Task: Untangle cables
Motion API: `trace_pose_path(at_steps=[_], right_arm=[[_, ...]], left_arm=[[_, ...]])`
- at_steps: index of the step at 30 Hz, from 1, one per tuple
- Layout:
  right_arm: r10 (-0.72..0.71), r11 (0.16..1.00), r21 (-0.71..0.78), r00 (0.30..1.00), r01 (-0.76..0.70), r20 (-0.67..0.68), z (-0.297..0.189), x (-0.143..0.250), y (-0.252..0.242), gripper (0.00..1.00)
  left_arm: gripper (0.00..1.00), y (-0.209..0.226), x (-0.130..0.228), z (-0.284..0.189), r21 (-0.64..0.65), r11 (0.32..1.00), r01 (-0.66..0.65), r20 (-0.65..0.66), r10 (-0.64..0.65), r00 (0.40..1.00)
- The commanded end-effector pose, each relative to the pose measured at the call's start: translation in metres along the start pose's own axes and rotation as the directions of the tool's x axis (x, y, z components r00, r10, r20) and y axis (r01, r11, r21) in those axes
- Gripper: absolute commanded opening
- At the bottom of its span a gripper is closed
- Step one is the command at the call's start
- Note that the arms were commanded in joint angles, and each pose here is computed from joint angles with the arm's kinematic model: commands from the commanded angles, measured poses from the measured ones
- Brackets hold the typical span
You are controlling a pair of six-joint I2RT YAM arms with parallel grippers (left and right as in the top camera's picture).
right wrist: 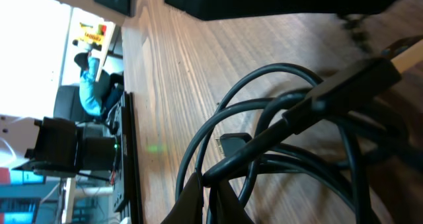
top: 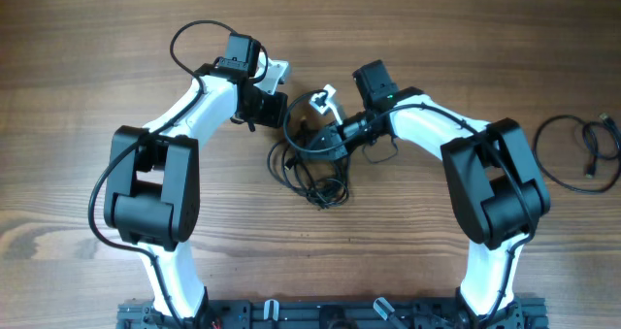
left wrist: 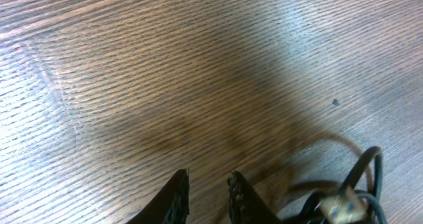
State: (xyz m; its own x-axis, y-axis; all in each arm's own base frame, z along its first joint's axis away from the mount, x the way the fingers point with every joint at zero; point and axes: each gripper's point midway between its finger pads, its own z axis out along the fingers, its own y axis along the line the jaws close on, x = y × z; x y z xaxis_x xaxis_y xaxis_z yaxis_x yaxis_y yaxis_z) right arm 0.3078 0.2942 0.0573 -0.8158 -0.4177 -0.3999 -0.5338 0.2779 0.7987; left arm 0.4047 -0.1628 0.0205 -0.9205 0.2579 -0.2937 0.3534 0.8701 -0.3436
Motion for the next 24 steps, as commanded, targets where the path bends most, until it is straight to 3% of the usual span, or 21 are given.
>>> trace_pose_path(at_steps=[1, 5, 7, 11, 13, 15, 24], right_arm=[[0.062, 0.996, 0.063, 0.998, -0.063, 0.018, -0.002, -0.004, -0.015, 0.04], [0.092, 0.988, 0.121, 0.995, -0.096, 0.035, -0.002, -0.009, -0.025, 0.04], [0.084, 0.989, 0.12, 0.996, -0.088, 0.039, -0.001, -0.01, -0.025, 0.04], [0.075, 0.992, 0.098, 0.996, -0.078, 0.04, -0.001, -0.011, -0.021, 0.04], [-0.014, 1.0, -0.027, 0.999, 0.015, 0.053, 0.0, -0.016, 0.001, 0.04], [-0.046, 0.994, -0.099, 0.996, 0.054, 0.08, -0.002, -0.024, 0.014, 0.04], [-0.043, 0.992, -0.111, 0.991, 0.058, 0.127, -0.004, -0.041, 0.017, 0.04]], left_arm=[[0.3, 0.007, 0.004, 0.004, -0.022, 0.999, 0.028, -0.015, -0.028, 0.999], [0.4, 0.011, 0.005, 0.002, -0.024, 0.999, 0.039, -0.018, -0.039, 0.999], [0.5, 0.015, 0.004, -0.005, -0.017, 0.998, 0.061, -0.022, -0.062, 0.998], [0.61, -0.005, 0.0, -0.02, 0.182, 0.981, 0.071, -0.016, -0.069, 0.997], [0.67, -0.016, 0.004, -0.027, 0.283, 0.959, 0.013, -0.011, -0.01, 1.0], [0.67, -0.019, 0.006, -0.028, 0.3, 0.954, -0.002, -0.01, 0.005, 1.0], [0.65, -0.02, 0.005, -0.028, 0.3, 0.954, -0.007, -0.006, 0.009, 1.0]])
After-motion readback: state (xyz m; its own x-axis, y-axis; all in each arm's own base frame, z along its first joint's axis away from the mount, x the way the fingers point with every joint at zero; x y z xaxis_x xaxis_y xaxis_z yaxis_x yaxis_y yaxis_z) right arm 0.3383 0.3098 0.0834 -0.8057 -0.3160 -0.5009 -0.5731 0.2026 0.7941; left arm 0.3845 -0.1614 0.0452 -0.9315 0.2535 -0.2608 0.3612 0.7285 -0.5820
